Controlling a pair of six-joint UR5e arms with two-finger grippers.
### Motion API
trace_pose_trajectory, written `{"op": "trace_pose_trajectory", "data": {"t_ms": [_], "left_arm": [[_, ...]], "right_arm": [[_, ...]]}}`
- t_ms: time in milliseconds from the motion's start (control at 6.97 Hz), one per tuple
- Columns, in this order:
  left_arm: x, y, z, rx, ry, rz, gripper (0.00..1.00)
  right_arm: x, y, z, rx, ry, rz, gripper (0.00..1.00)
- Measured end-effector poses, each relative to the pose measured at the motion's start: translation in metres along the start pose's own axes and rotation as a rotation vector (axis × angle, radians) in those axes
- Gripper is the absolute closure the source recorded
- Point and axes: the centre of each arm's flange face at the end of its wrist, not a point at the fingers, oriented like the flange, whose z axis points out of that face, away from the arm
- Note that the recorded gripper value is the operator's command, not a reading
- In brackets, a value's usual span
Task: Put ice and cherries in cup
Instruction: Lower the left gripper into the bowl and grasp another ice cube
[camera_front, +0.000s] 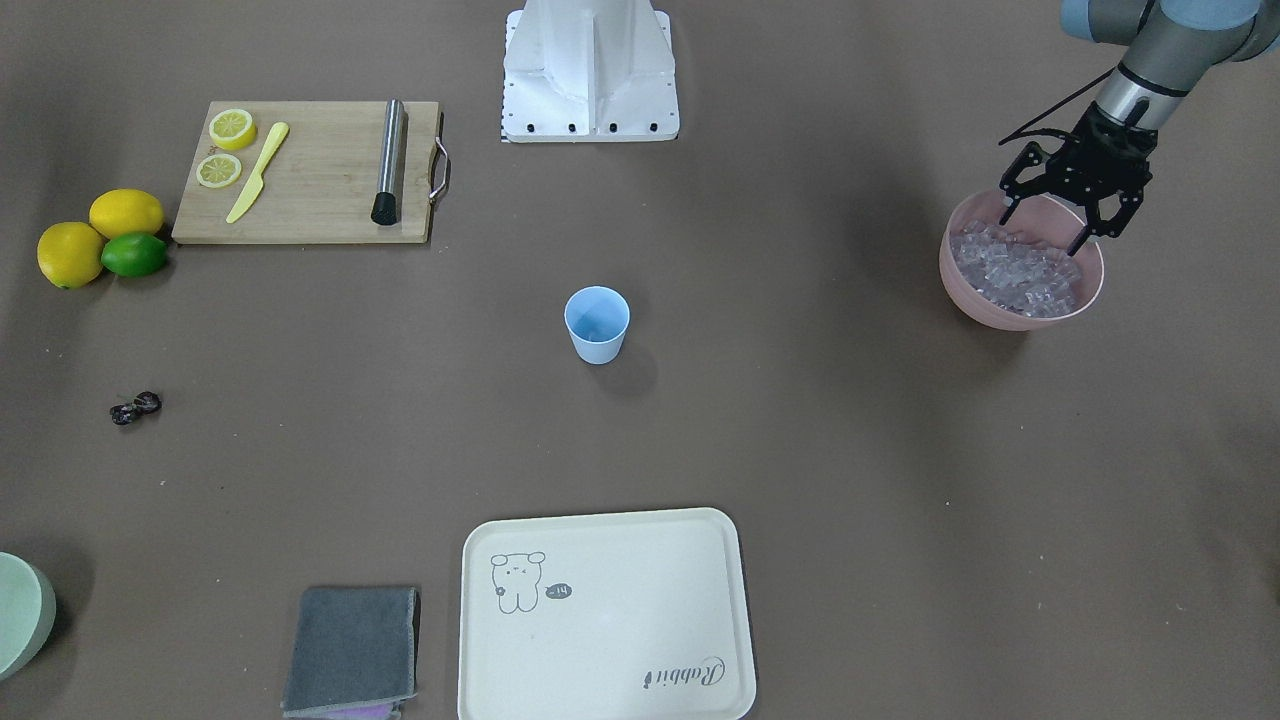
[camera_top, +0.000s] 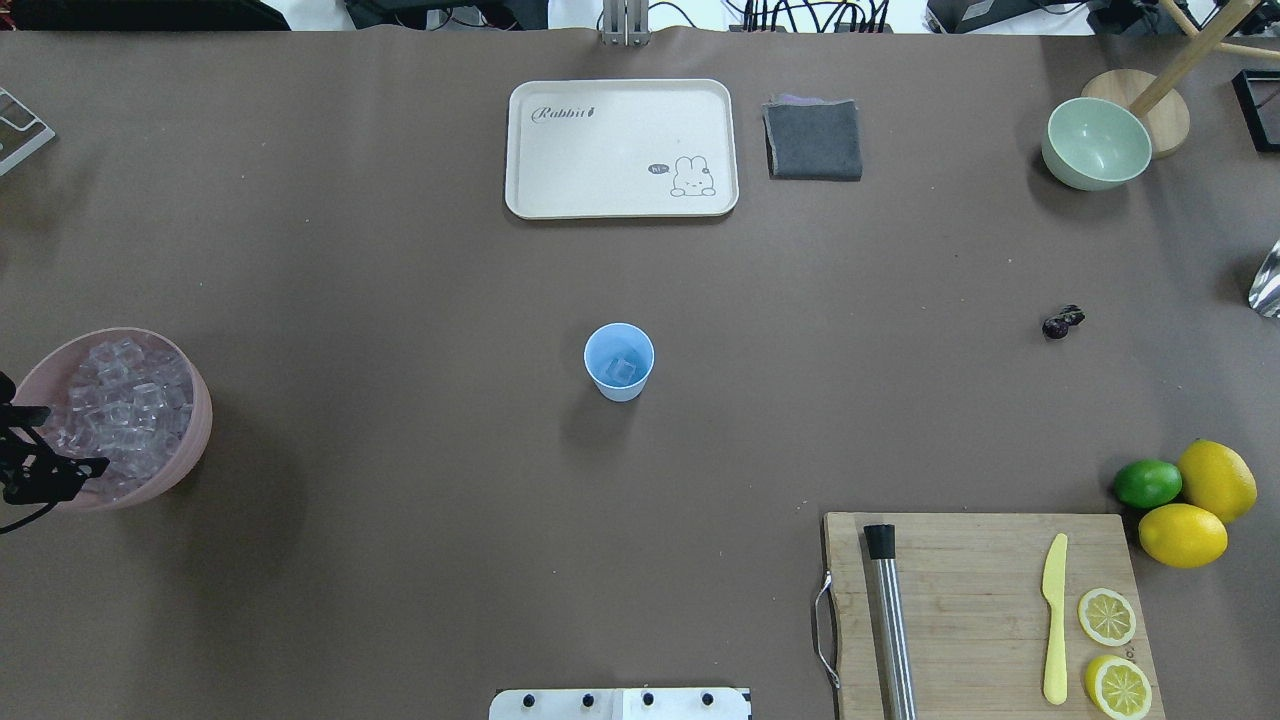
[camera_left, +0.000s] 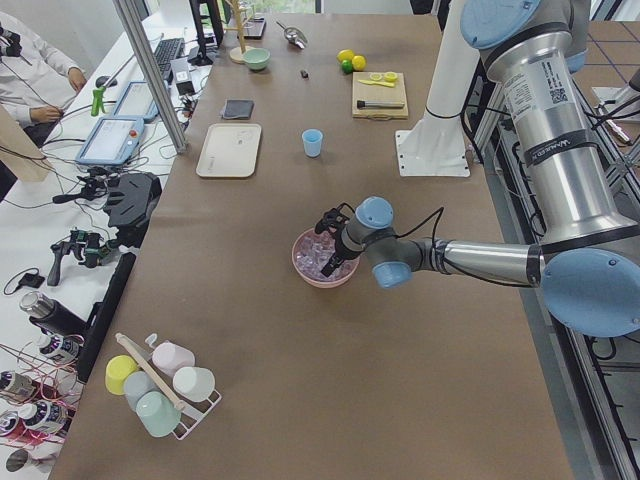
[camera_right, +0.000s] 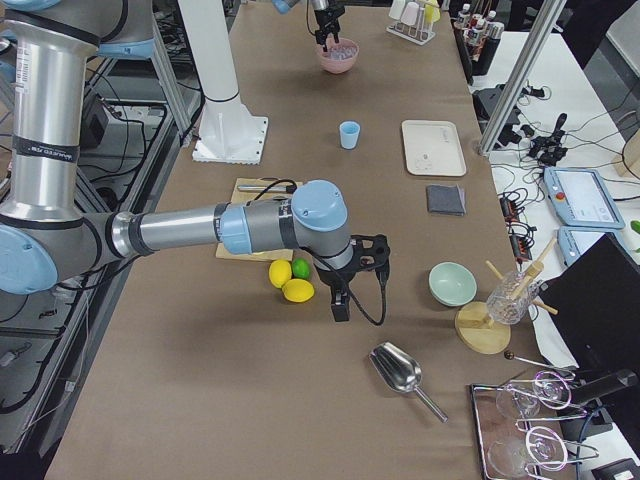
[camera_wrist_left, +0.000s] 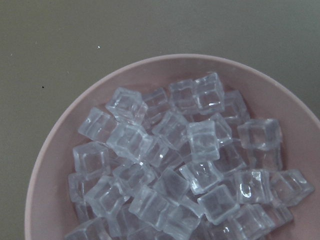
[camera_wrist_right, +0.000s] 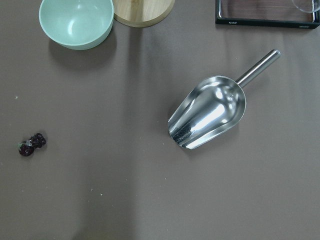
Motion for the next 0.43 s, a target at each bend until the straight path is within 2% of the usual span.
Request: {"op": "trace_pose_trajectory", "data": {"t_ms": [430], "left_arm": [[-0.022,-0.003,-0.003,0.011,-0.049,0.356,0.04]], "right_arm": [[0.001,0.001,0.002,-0.005,0.0,0.003,0.0]]}}
